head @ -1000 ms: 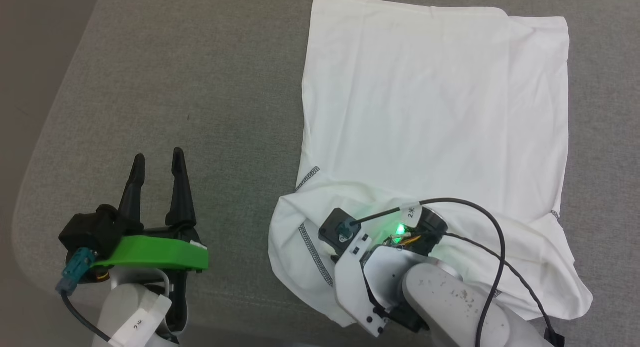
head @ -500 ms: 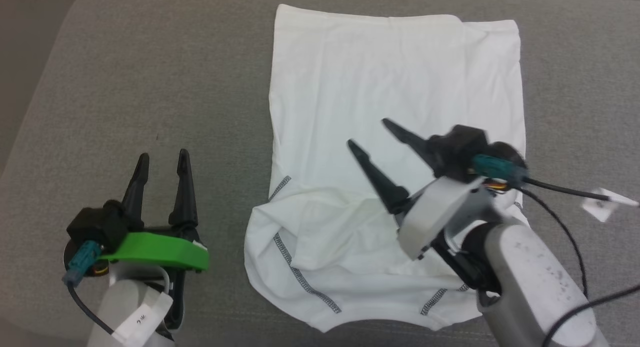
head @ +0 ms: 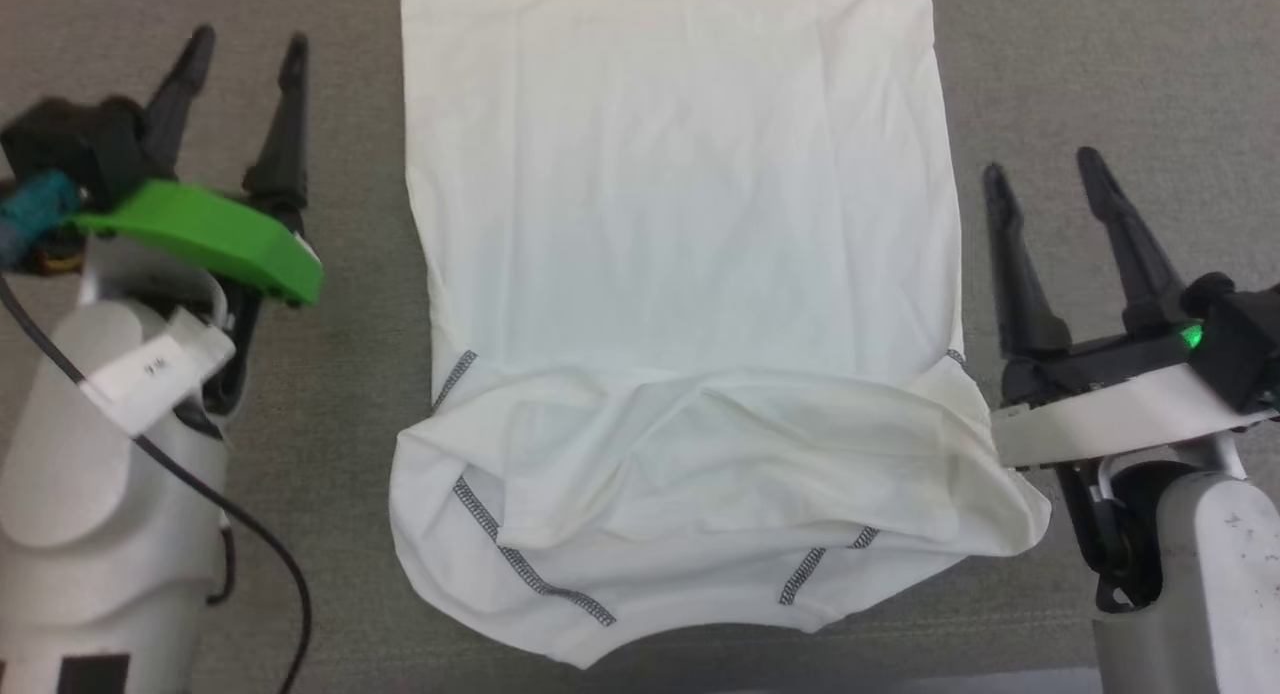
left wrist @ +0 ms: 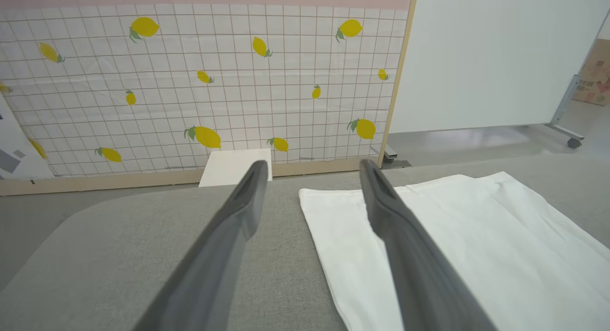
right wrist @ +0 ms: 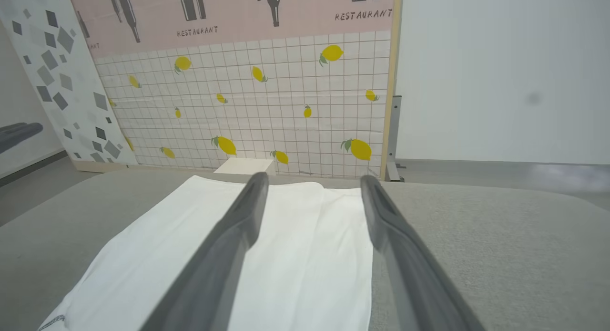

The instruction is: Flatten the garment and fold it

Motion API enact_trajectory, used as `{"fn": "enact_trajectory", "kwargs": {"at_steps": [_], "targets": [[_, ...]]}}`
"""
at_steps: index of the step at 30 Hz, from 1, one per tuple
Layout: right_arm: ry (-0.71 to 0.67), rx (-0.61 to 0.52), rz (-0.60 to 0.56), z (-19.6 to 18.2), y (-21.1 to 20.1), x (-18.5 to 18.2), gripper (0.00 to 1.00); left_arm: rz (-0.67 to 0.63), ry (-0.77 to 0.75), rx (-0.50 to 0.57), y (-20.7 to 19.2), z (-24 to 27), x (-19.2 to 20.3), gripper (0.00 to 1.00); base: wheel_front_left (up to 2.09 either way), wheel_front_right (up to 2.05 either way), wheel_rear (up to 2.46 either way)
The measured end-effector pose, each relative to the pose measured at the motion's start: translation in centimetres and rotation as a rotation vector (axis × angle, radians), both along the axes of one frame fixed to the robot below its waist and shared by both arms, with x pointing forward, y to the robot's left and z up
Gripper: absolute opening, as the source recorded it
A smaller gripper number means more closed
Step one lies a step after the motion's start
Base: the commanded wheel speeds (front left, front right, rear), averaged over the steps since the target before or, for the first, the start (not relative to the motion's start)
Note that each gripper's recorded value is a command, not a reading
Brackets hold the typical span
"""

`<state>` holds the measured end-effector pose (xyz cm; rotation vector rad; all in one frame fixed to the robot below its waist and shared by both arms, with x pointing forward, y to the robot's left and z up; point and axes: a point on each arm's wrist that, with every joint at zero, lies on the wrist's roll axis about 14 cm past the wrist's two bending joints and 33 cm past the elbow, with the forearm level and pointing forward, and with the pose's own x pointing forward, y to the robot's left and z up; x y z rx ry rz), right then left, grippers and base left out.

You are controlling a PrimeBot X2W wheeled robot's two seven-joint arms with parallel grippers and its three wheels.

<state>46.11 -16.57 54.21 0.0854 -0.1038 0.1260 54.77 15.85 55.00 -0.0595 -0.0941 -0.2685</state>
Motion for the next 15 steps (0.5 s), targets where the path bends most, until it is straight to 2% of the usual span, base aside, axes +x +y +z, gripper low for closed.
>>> {"fn": "enact_trajectory", "kwargs": {"at_steps": [6,11,15], "targets": [[0.016,0.017,-0.1,-2.1,-3.5,0.0,1.0,-0.046,0.059,0.045,-1.1,0.1,5.6,1.0,0.0,0.0,0.0],[0.059,0.017,-0.144,-4.1,-5.1,-0.3,1.0,-0.061,0.215,0.14,-1.1,-2.4,9.8,1.0,0.0,0.0,0.0],[0.074,0.019,-0.187,-5.2,-6.7,-0.6,1.0,-0.08,0.345,0.162,-2.1,-4.5,12.5,1.0,0.0,0.0,0.0]]}}
